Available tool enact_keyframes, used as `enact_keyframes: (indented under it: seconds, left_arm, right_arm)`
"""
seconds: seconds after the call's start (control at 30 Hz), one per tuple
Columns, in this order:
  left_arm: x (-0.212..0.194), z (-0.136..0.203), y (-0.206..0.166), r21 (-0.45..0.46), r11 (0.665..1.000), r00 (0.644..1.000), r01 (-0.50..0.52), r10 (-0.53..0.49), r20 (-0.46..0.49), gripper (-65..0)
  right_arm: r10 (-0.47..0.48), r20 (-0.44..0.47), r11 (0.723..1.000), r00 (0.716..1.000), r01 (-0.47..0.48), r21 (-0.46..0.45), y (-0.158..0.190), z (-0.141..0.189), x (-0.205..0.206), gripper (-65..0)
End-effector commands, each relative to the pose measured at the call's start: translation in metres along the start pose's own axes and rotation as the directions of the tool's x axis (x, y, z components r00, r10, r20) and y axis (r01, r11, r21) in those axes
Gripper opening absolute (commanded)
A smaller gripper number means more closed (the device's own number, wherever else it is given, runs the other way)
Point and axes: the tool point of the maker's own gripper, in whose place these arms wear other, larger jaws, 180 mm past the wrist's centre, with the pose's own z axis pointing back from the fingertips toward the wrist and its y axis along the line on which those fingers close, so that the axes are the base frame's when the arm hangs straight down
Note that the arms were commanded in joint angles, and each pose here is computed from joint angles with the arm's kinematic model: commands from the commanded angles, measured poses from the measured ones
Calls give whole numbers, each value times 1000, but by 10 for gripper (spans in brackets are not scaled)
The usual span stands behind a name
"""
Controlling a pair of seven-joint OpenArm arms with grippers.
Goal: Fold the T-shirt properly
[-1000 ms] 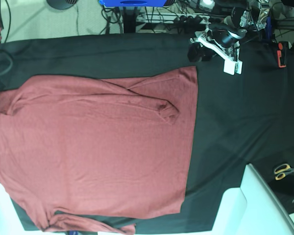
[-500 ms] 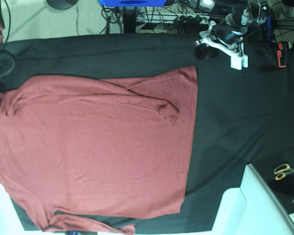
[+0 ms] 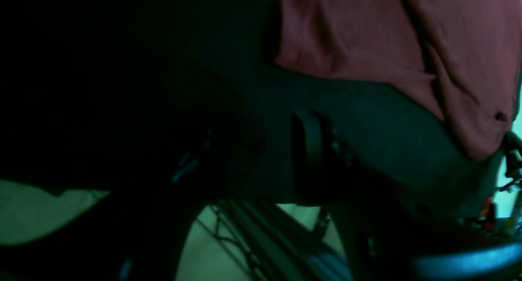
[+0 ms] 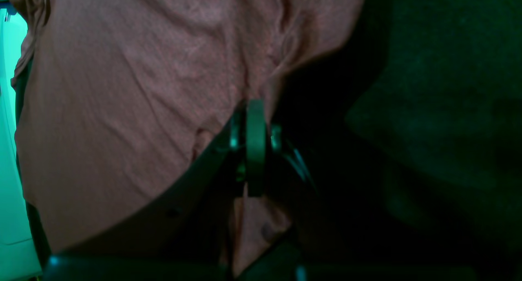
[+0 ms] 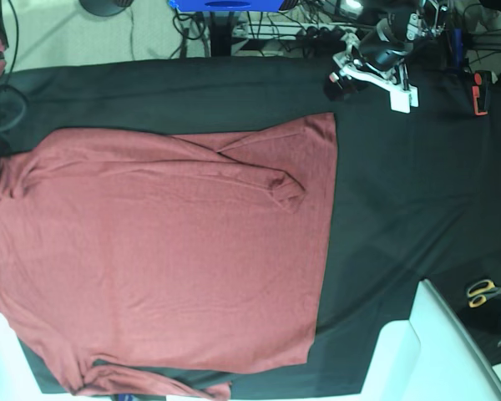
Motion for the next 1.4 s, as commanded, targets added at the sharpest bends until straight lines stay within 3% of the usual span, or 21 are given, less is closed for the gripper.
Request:
enact_keyframes:
  seconds: [0.0, 0.5, 0.57, 0.63, 0.7, 0.73, 0.97, 1.37]
  left_arm:
    - [7, 2, -6, -23, 1000, 1000, -3, 4, 22, -416]
    - [30, -5, -7, -32, 999, 998, 22, -20, 55, -400]
    - [33, -4, -10, -38, 999, 998, 29, -26, 61, -295]
    - [37, -2, -9, -38, 998, 997, 44, -41, 65, -138]
    - [37, -2, -8, -34, 998, 997, 45, -42, 62, -23]
    - [36, -2, -7, -32, 999, 997, 42, -40, 63, -7]
    - [39, -16, 3, -13, 1000, 998, 7, -6, 57, -135]
    - [20, -36, -5, -28, 997, 997, -73, 74, 33, -148]
  right_arm:
    - [18, 53, 1000, 998, -19, 13, 3, 4, 26, -644]
    - [23, 43, 1000, 999, -23, -3, -5, 8, 22, -644]
    - [23, 43, 1000, 999, -23, -3, -5, 8, 22, -644]
    - [23, 43, 1000, 999, -23, -3, -5, 8, 22, -644]
    - [23, 43, 1000, 999, -23, -3, -5, 8, 22, -644]
    - [23, 43, 1000, 999, -23, -3, -5, 8, 22, -644]
    - [23, 43, 1000, 999, -23, -3, -5, 8, 22, -645]
    - [23, 43, 1000, 999, -23, -3, -5, 8, 22, -645]
